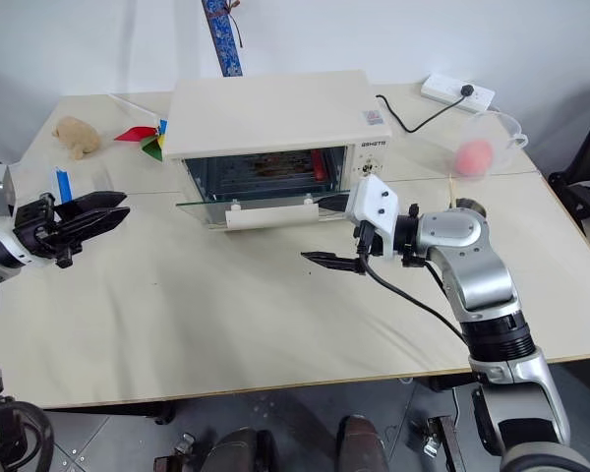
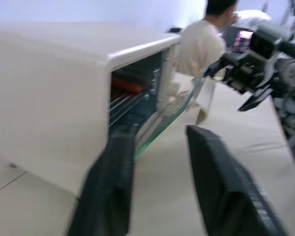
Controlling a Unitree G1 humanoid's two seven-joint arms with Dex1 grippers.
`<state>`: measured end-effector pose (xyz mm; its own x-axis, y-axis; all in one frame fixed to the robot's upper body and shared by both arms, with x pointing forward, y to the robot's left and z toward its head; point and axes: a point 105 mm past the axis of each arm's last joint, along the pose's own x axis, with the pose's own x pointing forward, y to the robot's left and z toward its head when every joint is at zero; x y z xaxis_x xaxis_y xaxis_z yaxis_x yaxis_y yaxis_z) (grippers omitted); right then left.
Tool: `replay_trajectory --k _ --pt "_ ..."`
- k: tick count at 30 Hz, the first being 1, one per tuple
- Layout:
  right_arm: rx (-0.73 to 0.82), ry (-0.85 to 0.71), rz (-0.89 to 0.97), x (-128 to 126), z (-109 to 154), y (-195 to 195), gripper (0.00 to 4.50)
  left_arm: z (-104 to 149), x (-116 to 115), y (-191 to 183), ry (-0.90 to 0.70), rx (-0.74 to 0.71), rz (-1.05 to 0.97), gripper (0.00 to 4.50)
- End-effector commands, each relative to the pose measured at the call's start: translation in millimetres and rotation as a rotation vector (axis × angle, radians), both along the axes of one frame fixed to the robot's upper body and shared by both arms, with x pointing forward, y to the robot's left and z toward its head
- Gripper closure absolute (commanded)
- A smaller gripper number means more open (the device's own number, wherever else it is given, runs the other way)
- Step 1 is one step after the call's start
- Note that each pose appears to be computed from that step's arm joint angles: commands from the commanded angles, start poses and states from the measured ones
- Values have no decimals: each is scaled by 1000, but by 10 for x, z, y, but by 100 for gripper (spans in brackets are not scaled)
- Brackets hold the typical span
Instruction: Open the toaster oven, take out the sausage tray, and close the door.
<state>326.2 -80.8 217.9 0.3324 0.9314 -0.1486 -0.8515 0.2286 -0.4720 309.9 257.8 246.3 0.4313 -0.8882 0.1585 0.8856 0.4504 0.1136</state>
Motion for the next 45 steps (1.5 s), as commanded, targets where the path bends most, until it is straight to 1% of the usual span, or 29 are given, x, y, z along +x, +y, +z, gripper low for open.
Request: replay_trajectory --k 1,2,3,6,12,16,20,22,27,33,38,45 --pt "3 -14 99 -184 -10 239 0 48 58 -144 -25 -16 -58 401" --pt "6 -13 97 -193 -16 248 0 41 86 -176 -25 -18 -62 429" --pt "9 -10 95 -202 -24 256 0 25 127 -207 -23 -13 -58 448" --pt "19 -2 81 -262 -62 266 0 -43 278 -325 -15 -9 -47 448" --pt "17 14 13 -362 -122 145 0 -236 408 -527 37 59 -93 448" --pt "-55 58 -54 -469 -256 -63 0 -276 419 -636 51 78 -145 448" --pt "-162 128 -114 -614 -432 -335 0 -311 446 -684 50 89 -157 448" --pt "-191 136 -132 -642 -473 -412 0 -322 455 -700 49 91 -163 448" --pt "-143 81 -157 -512 -366 -358 0 -321 467 -759 46 84 -184 448" --pt "-96 36 -130 -387 -241 -223 0 -302 464 -817 36 72 -205 448" --pt "-97 20 -104 -345 -205 -182 0 -294 463 -827 29 63 -208 448" --pt "-106 10 -82 -318 -156 -175 0 -246 534 -861 13 51 -193 448"
